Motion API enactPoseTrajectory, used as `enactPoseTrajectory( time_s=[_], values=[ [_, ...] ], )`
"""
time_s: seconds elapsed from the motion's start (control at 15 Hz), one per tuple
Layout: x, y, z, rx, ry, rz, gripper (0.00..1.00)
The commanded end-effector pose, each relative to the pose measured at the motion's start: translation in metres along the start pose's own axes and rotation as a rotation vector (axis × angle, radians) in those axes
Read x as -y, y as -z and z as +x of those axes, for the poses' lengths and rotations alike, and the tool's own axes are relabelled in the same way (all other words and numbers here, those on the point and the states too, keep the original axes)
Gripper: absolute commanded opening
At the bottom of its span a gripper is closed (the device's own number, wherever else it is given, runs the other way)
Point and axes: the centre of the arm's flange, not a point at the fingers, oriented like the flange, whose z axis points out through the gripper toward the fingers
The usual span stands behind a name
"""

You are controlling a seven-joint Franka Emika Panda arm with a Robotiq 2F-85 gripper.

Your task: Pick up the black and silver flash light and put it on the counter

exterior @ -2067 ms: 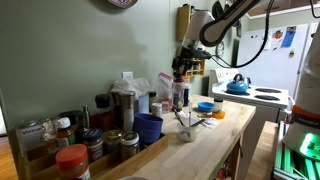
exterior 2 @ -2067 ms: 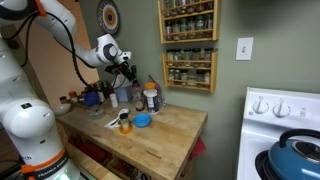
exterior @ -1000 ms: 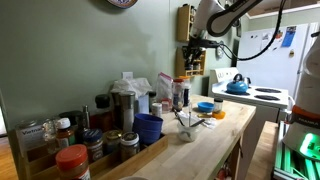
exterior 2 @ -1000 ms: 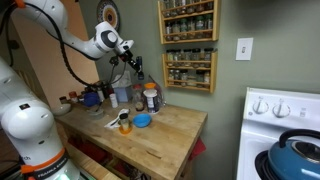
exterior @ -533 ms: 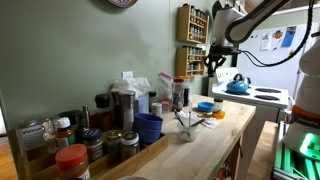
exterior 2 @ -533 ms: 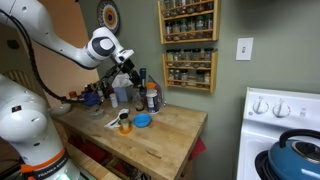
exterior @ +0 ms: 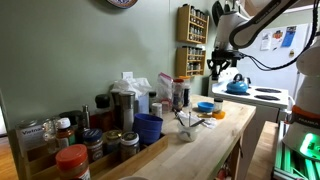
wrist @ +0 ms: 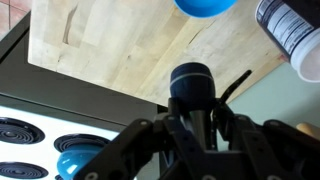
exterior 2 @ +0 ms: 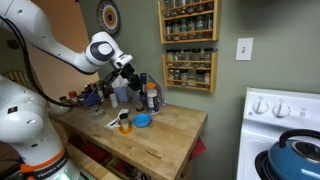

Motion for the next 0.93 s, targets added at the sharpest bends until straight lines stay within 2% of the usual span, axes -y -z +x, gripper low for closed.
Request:
enactPoseTrajectory(
  time_s=[0.0, 0.33, 0.53, 0.87],
  values=[
    [0.016, -0.074, 0.012, -0.047, -0.14, 0.0, 0.14],
    [0.016, -0.144, 0.027, -0.147, -0.225, -0.028, 0.14],
    [0.024, -0.171, 0.035, -0.172, -0.262, -0.036, 0.14],
    [0.038, -0.232, 0.005, -0.189, -0.297, -0.102, 0.14]
  ],
)
